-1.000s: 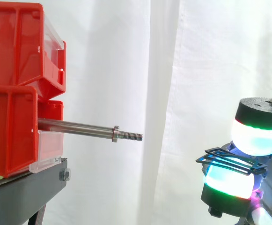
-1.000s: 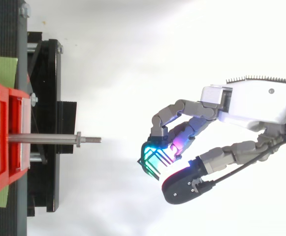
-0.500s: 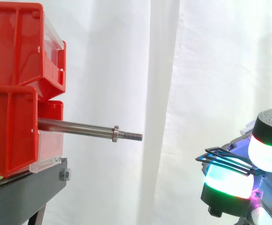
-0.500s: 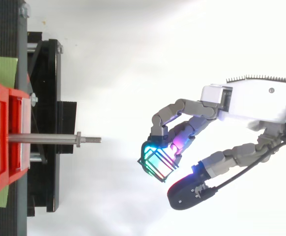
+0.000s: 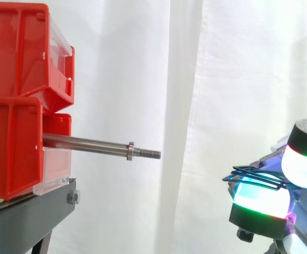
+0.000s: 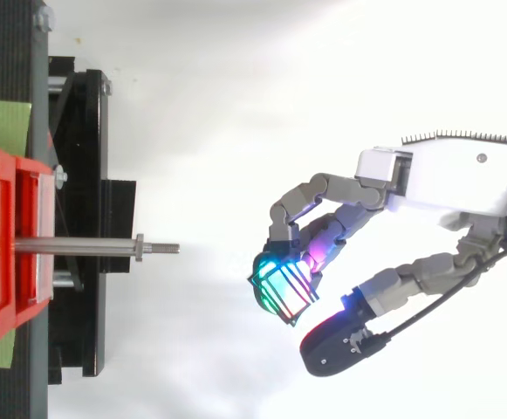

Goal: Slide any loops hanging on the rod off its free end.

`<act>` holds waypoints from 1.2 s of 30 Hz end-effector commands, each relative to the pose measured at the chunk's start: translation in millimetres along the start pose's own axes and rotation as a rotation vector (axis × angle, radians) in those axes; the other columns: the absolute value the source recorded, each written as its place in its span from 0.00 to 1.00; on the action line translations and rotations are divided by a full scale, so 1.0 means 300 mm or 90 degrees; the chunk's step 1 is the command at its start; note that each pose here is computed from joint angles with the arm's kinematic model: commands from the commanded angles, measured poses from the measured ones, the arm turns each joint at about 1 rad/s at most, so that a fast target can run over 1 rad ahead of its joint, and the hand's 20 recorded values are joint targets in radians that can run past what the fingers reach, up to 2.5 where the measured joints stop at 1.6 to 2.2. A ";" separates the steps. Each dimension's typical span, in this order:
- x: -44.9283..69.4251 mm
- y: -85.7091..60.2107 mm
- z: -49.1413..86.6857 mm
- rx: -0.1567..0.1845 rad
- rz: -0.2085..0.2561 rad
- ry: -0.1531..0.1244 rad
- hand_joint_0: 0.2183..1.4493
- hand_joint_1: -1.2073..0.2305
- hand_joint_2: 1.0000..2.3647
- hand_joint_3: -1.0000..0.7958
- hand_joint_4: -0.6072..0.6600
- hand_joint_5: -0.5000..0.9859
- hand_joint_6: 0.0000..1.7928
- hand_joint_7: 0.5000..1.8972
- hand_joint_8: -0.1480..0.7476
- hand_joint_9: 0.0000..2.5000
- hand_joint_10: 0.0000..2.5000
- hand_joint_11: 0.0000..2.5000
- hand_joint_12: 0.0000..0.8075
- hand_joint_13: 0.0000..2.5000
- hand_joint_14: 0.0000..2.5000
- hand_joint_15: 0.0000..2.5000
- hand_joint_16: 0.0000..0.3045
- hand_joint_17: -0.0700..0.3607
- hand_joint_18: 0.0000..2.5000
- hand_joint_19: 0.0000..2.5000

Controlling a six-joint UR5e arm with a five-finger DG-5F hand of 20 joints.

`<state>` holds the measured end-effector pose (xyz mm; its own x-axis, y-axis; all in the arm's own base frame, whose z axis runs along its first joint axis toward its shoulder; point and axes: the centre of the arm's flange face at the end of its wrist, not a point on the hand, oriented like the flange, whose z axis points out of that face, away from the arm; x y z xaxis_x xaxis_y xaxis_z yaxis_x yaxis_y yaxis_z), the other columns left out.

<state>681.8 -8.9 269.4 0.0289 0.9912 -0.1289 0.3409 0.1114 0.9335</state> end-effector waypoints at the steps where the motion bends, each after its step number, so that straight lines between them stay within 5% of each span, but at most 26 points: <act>1: 0.000 0.000 0.000 0.000 0.000 0.000 0.25 0.28 0.00 0.28 0.62 0.22 0.48 0.37 0.53 0.36 0.00 0.13 0.41 0.29 0.00 0.01 0.16 0.41 0.31 0.08; 10: 0.000 0.000 0.000 0.000 0.000 0.000 0.31 0.34 0.00 0.28 0.59 0.22 0.47 0.42 0.52 0.36 0.01 0.13 0.40 0.29 0.00 0.02 0.15 0.39 0.31 0.08; 30: -0.007 -0.001 0.000 0.000 0.002 -0.001 0.38 0.22 0.00 0.28 0.52 0.22 0.48 0.43 0.50 0.36 0.01 0.13 0.39 0.29 0.00 0.01 0.14 0.39 0.31 0.08; 36: -0.006 0.008 -0.010 0.004 0.000 0.000 0.34 0.25 0.00 0.28 0.58 0.22 0.49 0.39 0.51 0.36 0.00 0.13 0.39 0.29 0.00 0.01 0.14 0.39 0.31 0.08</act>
<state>680.9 -10.7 270.5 0.0307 0.9913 -0.1281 0.3445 0.1098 0.9323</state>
